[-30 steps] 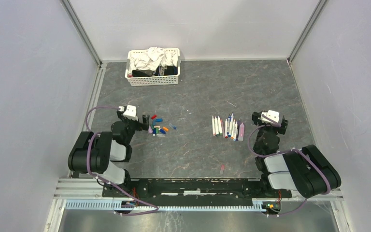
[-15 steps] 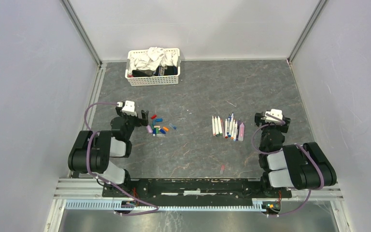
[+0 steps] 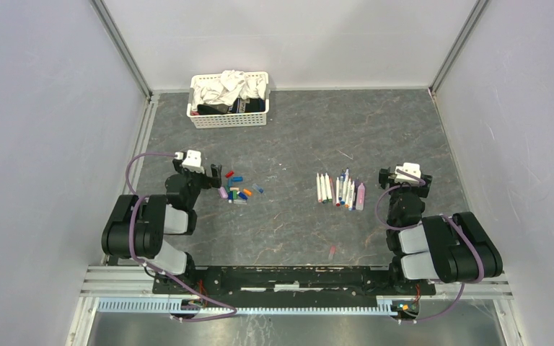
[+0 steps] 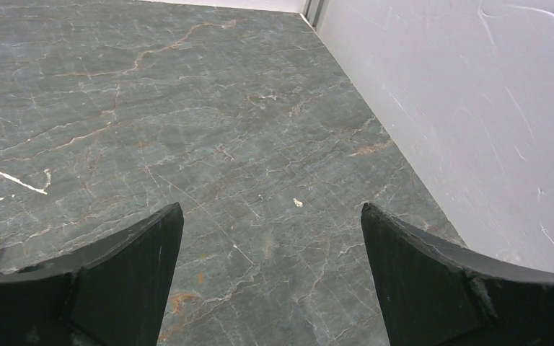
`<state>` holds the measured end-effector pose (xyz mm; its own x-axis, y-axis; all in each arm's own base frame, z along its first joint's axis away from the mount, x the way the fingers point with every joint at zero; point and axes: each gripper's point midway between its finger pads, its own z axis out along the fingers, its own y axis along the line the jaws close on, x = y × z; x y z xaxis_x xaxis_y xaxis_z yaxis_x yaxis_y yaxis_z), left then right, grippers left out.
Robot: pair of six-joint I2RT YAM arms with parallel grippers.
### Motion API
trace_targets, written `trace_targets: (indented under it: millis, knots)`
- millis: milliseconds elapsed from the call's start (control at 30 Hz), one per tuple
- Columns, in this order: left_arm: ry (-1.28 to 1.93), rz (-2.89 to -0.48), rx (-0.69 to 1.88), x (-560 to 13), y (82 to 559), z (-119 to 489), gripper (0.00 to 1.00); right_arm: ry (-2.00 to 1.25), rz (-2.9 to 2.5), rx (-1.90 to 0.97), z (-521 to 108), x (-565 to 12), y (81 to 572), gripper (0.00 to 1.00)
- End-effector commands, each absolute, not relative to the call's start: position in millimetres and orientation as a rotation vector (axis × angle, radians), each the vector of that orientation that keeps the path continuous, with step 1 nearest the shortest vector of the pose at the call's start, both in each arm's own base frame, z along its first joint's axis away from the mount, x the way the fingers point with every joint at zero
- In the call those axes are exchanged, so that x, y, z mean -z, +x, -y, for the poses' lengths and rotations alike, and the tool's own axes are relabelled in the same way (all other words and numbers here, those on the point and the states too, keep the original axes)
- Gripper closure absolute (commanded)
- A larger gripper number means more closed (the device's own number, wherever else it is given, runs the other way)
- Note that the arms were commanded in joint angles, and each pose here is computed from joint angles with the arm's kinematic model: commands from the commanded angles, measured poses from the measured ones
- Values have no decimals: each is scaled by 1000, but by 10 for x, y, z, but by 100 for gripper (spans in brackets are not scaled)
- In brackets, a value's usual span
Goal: Open the pen caps
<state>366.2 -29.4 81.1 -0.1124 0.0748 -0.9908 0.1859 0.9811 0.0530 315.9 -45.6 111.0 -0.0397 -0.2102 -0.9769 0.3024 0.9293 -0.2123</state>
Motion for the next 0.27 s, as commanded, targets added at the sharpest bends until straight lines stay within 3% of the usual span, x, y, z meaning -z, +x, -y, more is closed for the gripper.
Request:
trace_targets:
  millis: [0,233]
  knots:
    - [148,-1661,107,-900,3722,267,0,57,-1621,401,460,-847,2878,2]
    - [152,-1658,111,-911,3714,276,0,56,-1621,400,458,-845,2878,2]
